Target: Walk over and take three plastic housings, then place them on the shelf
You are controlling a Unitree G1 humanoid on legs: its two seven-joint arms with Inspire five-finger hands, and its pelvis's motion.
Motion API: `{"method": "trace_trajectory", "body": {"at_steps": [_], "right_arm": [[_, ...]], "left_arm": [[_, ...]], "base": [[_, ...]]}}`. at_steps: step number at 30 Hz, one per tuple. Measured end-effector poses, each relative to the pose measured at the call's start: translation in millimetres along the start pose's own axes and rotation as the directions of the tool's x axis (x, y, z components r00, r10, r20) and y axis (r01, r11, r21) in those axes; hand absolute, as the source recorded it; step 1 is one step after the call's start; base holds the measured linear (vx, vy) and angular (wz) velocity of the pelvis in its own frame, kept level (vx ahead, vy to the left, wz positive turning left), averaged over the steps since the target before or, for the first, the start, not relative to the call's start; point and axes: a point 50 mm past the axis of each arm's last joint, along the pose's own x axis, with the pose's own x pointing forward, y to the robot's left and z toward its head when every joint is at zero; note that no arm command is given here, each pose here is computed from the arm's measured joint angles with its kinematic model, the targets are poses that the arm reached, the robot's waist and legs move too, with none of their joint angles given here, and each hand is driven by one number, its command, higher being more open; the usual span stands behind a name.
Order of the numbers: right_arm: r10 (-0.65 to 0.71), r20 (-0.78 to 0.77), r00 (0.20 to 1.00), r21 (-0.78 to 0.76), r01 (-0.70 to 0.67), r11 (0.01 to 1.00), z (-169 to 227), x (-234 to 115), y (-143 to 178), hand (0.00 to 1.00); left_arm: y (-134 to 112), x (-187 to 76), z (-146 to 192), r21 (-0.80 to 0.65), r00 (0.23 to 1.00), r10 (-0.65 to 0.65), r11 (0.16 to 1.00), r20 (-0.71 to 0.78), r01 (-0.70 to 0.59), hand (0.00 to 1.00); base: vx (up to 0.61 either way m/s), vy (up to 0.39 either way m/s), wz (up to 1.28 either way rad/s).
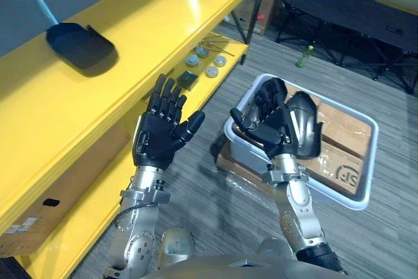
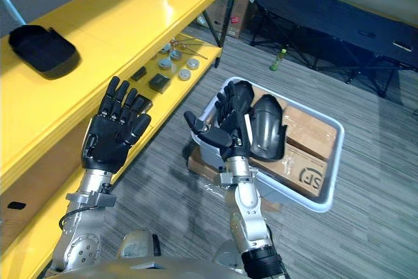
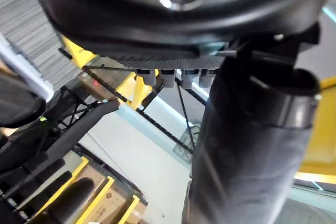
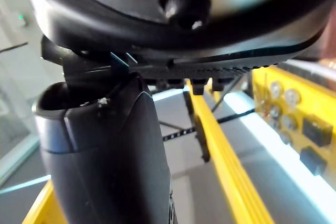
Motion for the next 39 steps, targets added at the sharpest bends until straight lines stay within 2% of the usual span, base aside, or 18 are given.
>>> {"method": "trace_trajectory", "body": {"at_steps": [4, 7, 11, 15, 18, 20, 23, 26, 32, 39], "right_arm": [[-0.045, -0.09, 0.995, -0.055, 0.04, 0.998, -8.2, -18.8, -24.3, 1.0], [-0.134, -0.116, 0.984, -0.125, 0.119, 0.985, -5.1, -36.5, -53.1, 1.0], [-0.252, -0.092, 0.963, -0.118, 0.24, 0.963, 1.1, -40.7, -70.1, 1.0], [-0.338, -0.088, 0.937, -0.119, 0.327, 0.937, -2.8, -36.0, -77.2, 1.0], [-0.42, -0.052, 0.906, -0.142, 0.41, 0.901, -1.7, -15.8, -90.2, 1.0], [-0.467, 0.034, 0.883, -0.16, 0.466, 0.87, 14.6, 11.7, -102.5, 1.0], [-0.491, 0.222, 0.843, -0.193, 0.531, 0.825, 76.1, 72.5, -123.1, 1.0], [-0.482, 0.324, 0.814, -0.239, 0.564, 0.79, 122.2, 101.2, -133.8, 1.0], [-0.485, 0.403, 0.776, -0.323, 0.617, 0.718, 185.2, 139.6, -144.2, 1.0], [-0.503, 0.381, 0.775, -0.415, 0.63, 0.656, 213.2, 161.9, -142.9, 1.0]], "left_arm": [[0.8, -3.5, -22.0, -0.057, 0.996, 0.05, 0.997, -0.071, -0.054, 1.0], [-14.3, -6.1, -37.4, -0.113, 0.992, -0.007, 0.994, -0.127, -0.007, 1.0], [-20.0, -2.8, -37.6, -0.12, 0.99, -0.067, 0.991, -0.122, 0.052, 1.0], [-7.8, -3.1, -32.6, -0.076, 0.993, -0.024, 0.997, -0.116, 0.015, 1.0], [0.0, 2.7, -24.2, -0.014, 0.995, -0.003, 1.0, -0.101, 0.001, 1.0], [2.5, 11.3, -17.5, 0.055, 0.997, 0.0, 0.999, -0.074, 0.004, 1.0], [16.4, 20.7, -15.6, 0.165, 0.995, 0.072, 0.984, -0.07, -0.06, 1.0], [24.7, 17.1, -23.3, 0.186, 0.988, 0.112, 0.978, -0.109, -0.091, 1.0], [15.3, 18.2, -38.7, 0.148, 0.984, 0.05, 0.989, -0.168, -0.025, 1.0], [6.7, 28.0, -55.6, 0.094, 0.979, 0.017, 0.996, -0.202, 0.002, 1.0]], "base": [[-0.05, -0.353, -0.53], [-0.02, -0.23, -0.63], [-0.02, -0.021, -0.52], [-0.05, 0.111, -0.27], [-0.15, 0.16, -0.02], [-0.22, 0.139, 0.05], [-0.28, 0.116, 0.18], [-0.17, 0.046, 0.14], [-0.12, 0.03, 0.11], [-0.04, -0.001, 0.11]]}}
